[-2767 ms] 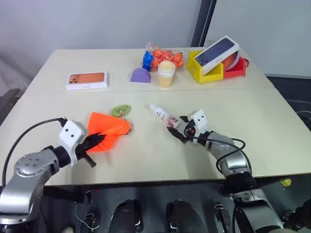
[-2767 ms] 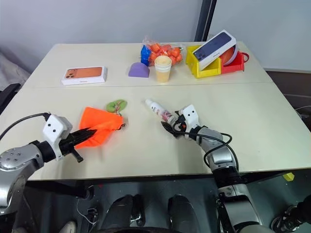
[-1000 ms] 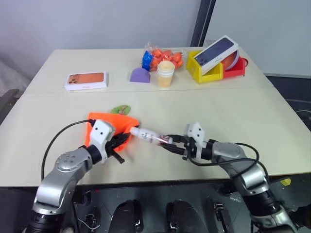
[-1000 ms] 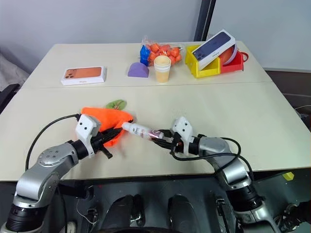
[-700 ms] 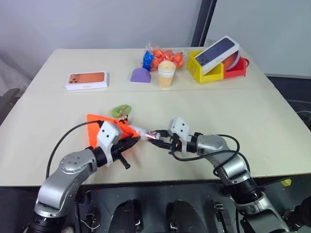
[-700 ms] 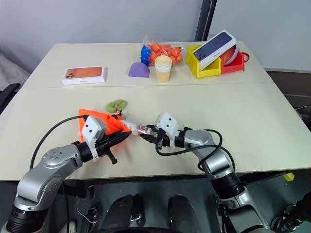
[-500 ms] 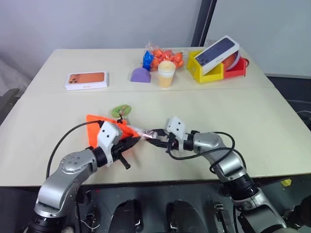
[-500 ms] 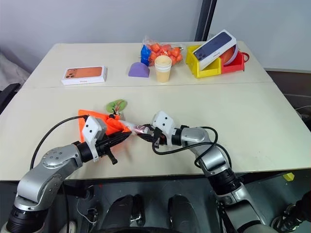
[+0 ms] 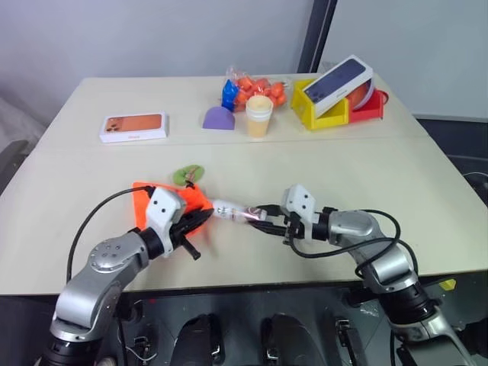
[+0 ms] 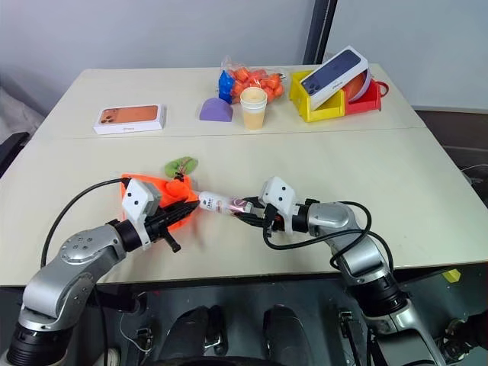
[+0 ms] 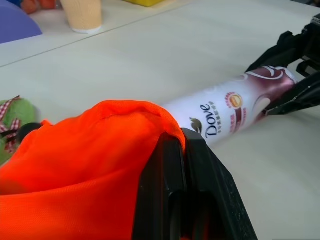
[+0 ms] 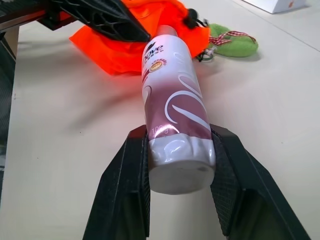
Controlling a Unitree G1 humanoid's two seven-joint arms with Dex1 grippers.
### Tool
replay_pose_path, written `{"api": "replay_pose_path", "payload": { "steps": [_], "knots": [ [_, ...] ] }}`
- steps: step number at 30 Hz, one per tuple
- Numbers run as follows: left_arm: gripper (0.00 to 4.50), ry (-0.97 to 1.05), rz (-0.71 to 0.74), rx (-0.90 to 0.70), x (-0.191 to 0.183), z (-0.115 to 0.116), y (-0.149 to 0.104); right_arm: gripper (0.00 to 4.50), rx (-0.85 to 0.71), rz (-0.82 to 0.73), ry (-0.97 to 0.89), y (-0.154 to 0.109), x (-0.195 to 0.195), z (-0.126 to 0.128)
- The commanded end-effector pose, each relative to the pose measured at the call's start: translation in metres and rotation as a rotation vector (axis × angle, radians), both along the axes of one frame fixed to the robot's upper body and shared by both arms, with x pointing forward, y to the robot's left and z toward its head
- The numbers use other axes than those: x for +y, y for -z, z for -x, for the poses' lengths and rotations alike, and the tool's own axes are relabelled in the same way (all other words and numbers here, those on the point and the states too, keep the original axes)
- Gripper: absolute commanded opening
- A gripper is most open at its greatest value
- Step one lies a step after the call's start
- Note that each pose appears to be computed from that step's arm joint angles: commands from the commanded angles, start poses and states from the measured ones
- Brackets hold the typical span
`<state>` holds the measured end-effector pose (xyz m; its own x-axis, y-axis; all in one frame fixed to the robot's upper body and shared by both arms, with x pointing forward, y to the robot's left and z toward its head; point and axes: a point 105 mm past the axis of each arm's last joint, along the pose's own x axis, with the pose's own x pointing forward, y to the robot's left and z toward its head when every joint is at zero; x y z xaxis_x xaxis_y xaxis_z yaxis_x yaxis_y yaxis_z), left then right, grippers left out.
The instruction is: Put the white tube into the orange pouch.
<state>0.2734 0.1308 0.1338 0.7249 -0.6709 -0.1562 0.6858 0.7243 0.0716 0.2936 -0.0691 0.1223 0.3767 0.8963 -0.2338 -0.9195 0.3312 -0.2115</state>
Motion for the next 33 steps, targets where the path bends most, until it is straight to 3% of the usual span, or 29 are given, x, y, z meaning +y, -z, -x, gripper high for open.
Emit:
{"api": "replay_pose_path", "payload": {
  "steps": [1,10,19,33],
  "knots": [
    [0.0,0.03,-0.01,-0.029,0.004,0.01,-0.009,1.04,-0.094,-0.047,-0.009,-0.026,0.003,-0.001],
    [0.0,0.043,-0.044,0.058,0.022,0.037,0.003,1.04,-0.101,-0.022,0.013,-0.03,-0.012,-0.001],
    [0.0,0.016,-0.032,0.038,0.022,0.036,0.0,1.04,-0.05,0.008,-0.038,-0.017,-0.006,0.013],
    [0.0,0.069,-0.021,0.05,0.01,0.038,0.0,1.04,-0.013,-0.011,-0.117,-0.018,0.009,0.029]
  ]
}}
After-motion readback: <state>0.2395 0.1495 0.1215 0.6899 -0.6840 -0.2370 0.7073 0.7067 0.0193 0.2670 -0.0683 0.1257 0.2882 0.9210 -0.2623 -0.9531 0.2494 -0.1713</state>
